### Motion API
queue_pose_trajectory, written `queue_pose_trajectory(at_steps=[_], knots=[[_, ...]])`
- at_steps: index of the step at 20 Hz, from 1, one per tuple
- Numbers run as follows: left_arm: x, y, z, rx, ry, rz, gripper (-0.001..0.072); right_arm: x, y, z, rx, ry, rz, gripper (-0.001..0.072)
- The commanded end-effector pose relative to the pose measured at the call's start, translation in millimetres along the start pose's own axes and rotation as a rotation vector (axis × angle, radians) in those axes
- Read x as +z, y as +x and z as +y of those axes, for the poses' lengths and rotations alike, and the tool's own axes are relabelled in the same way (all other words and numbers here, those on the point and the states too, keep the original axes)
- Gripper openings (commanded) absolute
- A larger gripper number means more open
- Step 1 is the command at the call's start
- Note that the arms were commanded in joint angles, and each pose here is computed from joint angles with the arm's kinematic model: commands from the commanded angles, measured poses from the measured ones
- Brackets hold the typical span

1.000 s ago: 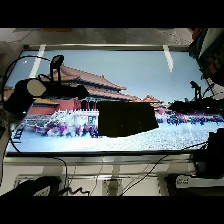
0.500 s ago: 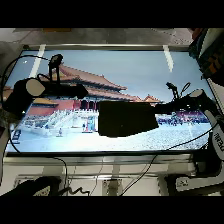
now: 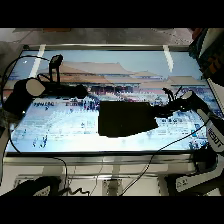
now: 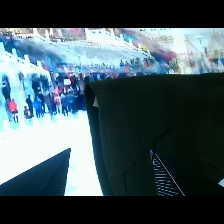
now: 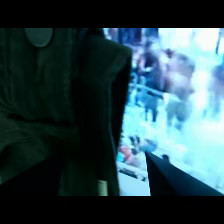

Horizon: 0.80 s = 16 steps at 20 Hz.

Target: Fold the clothes and pants, and hang the long-sleeved shirts on hangers.

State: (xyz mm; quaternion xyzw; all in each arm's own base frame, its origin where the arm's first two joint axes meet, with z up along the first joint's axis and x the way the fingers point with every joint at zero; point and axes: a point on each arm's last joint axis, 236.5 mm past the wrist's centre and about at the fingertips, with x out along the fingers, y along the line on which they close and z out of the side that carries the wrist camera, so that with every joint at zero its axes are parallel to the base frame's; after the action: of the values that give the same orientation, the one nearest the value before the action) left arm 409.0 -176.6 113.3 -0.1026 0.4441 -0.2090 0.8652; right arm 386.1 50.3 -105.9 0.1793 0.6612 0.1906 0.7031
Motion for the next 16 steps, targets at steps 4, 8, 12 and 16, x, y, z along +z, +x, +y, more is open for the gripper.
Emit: queue_pose_trajectory(at_steps=[4,8,12,16], knots=[[-0.2,0.1,0.4,0.001,0.000,0.002,0.0560,-13.2,20.6,66.8,0.377,0.072,0.116,0.0551],[-0.2,0.1,0.5,0.001,0.001,0.002,0.0560,20.9,35.4,85.9,0.405,0.055,-0.020,0.0395],[0.5,-0.4,3.5,0.010,0.029,0.000,0.0555,51.8,23.4,102.4,0.428,0.043,-0.116,0.0038],[7.4,-14.8,15.7,0.066,0.156,-0.030,0.0021,82.9,-45.2,113.6,0.438,-0.030,-0.239,0.0038]])
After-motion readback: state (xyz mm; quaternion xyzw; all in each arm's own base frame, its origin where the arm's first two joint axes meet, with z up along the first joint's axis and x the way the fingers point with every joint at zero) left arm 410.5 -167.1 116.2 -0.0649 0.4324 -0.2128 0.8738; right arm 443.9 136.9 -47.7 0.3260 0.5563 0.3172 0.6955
